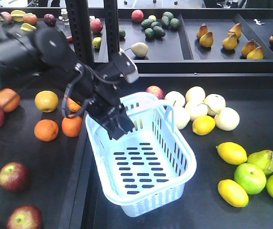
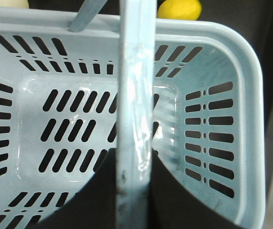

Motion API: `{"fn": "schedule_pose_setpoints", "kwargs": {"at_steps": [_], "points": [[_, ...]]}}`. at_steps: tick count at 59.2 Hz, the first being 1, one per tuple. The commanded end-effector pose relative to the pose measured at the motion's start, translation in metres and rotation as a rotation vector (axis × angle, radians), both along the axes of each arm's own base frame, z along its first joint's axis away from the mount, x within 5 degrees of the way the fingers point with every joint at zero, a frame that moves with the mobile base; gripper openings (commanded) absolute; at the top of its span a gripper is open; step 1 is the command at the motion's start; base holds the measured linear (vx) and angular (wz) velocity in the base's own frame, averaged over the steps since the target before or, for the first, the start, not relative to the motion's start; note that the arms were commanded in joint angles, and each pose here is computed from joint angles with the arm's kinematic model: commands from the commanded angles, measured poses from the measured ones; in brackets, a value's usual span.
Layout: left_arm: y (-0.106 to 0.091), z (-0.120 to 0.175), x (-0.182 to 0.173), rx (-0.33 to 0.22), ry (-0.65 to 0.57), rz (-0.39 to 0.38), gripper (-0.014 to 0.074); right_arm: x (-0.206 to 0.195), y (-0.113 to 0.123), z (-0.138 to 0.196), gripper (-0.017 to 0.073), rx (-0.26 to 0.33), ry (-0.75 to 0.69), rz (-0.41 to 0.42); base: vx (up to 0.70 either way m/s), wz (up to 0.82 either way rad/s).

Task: Pick three apples into basket with both arms
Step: 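Lift the basket by its handle with the left gripper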

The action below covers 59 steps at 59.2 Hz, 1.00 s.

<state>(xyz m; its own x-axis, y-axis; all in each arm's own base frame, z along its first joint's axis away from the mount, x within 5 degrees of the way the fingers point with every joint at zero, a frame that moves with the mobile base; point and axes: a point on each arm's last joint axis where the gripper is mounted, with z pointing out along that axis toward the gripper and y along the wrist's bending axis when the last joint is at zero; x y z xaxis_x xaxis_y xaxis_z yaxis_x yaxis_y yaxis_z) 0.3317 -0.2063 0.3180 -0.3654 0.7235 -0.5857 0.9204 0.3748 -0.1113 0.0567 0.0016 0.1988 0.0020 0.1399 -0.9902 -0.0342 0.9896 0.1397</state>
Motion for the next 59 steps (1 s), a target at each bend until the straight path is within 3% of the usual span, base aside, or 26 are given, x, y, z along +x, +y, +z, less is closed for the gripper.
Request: {"fn": "schedule_pose_setpoints", "kwargs": {"at_steps": [1,37,43,54,59], "points": [[0.007,0.056,-0.026,-0.116,-0.055,0.044,-0.0007,-0.001,0.000,0.002,-0.0009,-0.014,-0.069,0.002,0.00,0.00],[0.053,0.149,-0.123,-0.255,-0.095,0.152,-0.0007,-0.001,0.000,0.002,-0.0009,-0.014,-0.069,0.002,0.00,0.00],[0.061,0.147,-0.140,-0.264,-0.085,0.170,-0.0007,-0.001,0.000,0.002,-0.0009,-0.014,-0.069,0.002,0.00,0.00],[0.076,0.117,-0.167,-0.274,-0.077,0.224,-0.0007,-0.001,0.000,0.002,-0.0009,-0.014,-0.069,0.002,0.00,0.00],[0.083,0.106,-0.178,-0.310,-0.116,0.269,-0.0007,-0.001,0.000,0.002,-0.0009,-0.014,-0.069,0.002,0.00,0.00]]}}
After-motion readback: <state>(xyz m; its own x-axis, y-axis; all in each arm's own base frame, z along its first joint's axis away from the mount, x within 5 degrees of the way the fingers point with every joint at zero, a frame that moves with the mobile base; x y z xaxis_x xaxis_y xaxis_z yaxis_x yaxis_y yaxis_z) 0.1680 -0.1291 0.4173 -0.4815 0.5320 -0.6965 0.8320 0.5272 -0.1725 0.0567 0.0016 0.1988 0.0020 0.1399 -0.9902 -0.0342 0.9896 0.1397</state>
